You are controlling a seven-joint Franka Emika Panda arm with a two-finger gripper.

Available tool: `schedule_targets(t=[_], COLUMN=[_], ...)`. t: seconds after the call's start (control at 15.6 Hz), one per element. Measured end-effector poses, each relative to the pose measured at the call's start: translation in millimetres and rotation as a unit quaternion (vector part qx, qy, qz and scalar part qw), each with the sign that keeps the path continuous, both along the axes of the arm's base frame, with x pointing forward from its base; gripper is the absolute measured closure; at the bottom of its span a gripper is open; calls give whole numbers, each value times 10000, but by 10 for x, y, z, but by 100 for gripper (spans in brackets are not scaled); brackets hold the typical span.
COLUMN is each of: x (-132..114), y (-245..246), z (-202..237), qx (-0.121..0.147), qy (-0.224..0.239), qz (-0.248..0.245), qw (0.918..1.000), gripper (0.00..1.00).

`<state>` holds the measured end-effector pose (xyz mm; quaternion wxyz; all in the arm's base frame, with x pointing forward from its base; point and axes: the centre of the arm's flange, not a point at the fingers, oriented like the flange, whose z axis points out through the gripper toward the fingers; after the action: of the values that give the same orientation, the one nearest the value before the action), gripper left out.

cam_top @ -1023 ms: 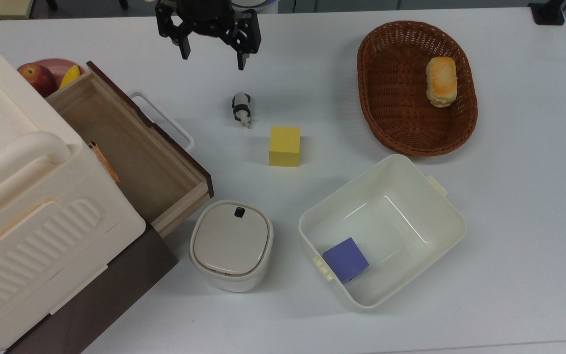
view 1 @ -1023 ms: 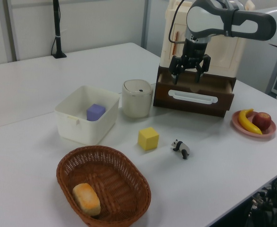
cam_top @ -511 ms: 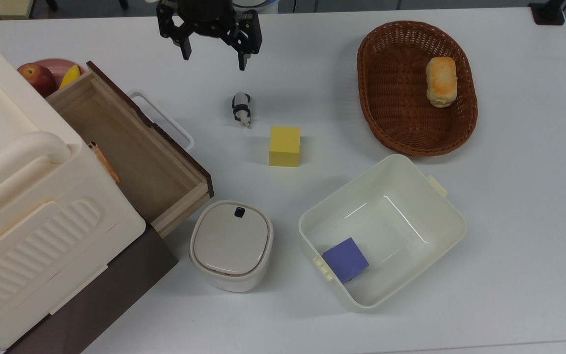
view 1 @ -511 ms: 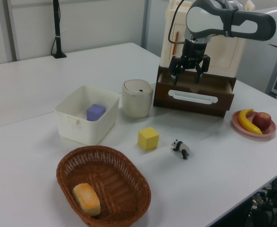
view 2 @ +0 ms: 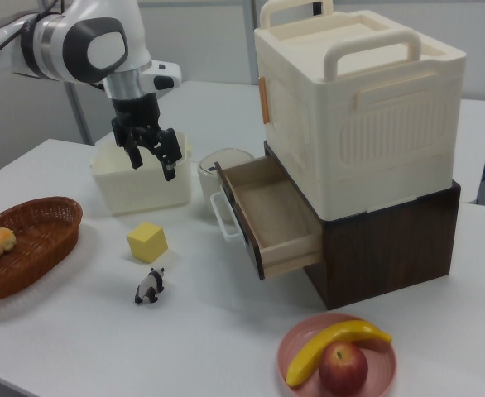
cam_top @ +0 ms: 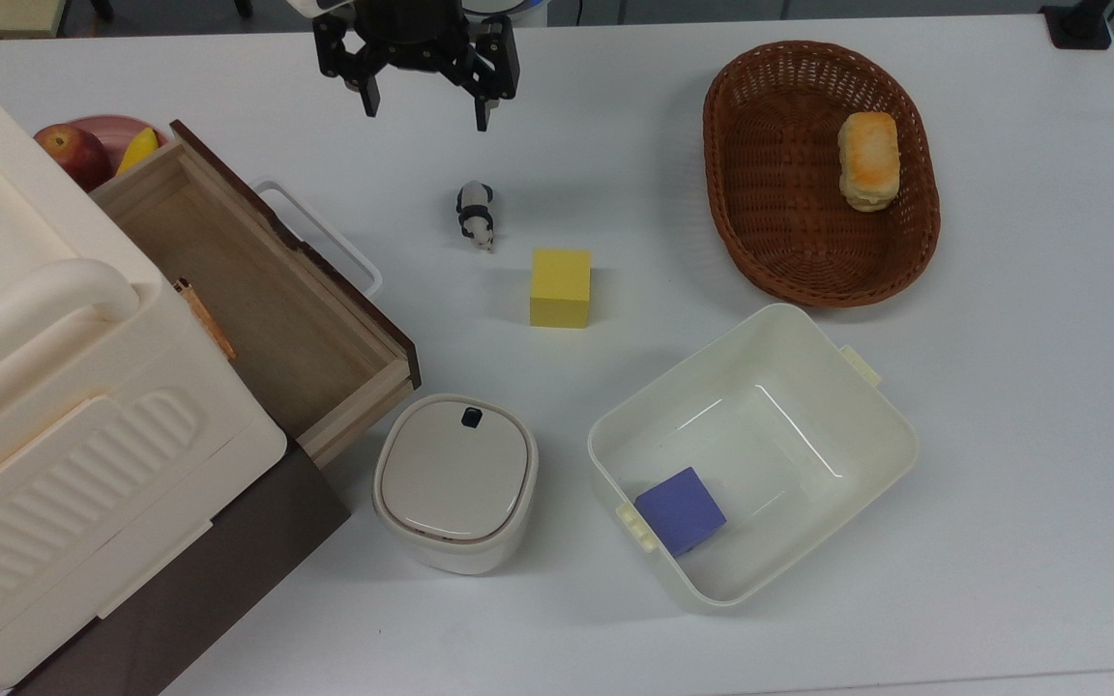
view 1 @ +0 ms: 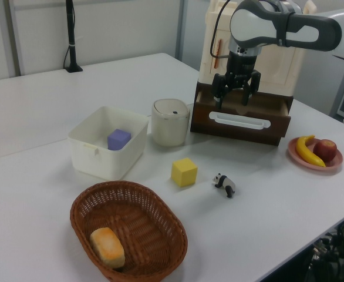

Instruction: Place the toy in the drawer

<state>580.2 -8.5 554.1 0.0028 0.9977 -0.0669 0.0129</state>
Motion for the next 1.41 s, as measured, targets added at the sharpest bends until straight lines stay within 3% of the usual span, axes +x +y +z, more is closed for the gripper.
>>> schedule_targets(t=[0.51, 0.83, 1.15, 1.41], x=[-80, -189, -173, -167], y=[200, 492, 729, 892], z=[-310, -700, -1083, -1428], qx=[22, 31, 6, 0], qy=[506, 904, 731, 956], qz=[969, 1233, 1178, 1309], qw=[9940, 9882, 9903, 9868], gripper=[0, 0, 0, 0])
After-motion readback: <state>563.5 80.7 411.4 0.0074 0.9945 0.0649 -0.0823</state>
